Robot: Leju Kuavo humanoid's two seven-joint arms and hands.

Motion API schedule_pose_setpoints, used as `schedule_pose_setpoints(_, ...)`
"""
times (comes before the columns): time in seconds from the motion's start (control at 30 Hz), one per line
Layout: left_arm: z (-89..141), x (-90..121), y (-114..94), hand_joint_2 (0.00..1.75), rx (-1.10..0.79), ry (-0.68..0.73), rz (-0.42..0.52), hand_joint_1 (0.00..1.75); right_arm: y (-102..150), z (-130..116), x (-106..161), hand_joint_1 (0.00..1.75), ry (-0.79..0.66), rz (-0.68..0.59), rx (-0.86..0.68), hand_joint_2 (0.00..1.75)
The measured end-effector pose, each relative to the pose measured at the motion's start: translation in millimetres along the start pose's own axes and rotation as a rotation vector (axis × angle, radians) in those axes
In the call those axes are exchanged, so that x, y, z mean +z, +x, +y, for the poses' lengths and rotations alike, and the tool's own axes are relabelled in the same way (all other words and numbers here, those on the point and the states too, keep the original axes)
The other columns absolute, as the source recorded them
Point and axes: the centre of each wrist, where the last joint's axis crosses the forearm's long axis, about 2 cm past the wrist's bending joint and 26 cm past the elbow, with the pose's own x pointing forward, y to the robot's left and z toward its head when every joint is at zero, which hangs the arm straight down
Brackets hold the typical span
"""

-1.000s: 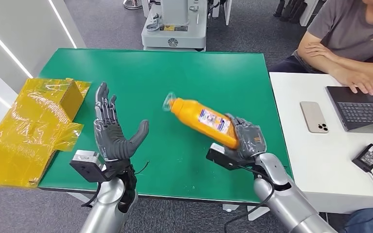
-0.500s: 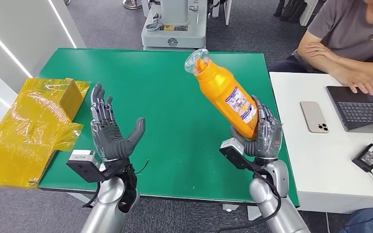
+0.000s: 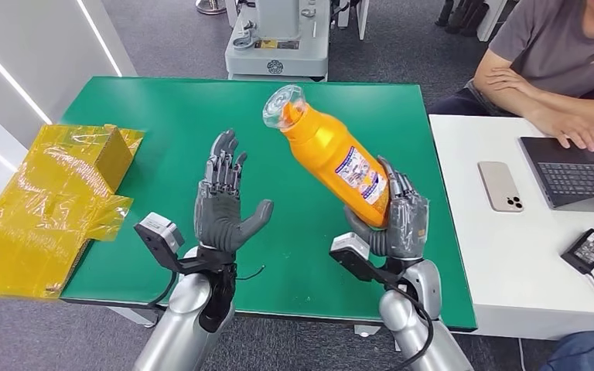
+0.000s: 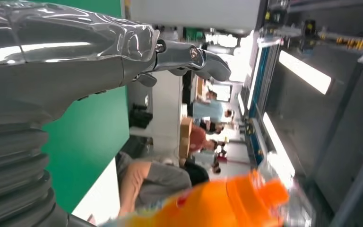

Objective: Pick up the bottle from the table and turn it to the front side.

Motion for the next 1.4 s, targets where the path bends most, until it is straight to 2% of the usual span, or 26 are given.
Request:
schedule_pose_setpoints(0.37,-6.5,-7.7,-5.0,1.75,0.065,-0.131,0.042,0.0,18.4,19.0,1.9,1.75,0.169,-0.062,-0.038,1.75)
schedule_pose_setpoints(0.93,-0.9,-11.0,-10.4,1.75,0.059,-0.127,0.06,0.0,21.5,27.3,-13.3,1.75,0.38,-0.115,-0.052,1.75)
schedule_pose_setpoints(1.4,5.9,-7.7,-16.6,1.75,0.037,-0.104,0.079,0.0,13.4,29.0,-22.4,1.75,0.469,-0.113,-0.044,1.75)
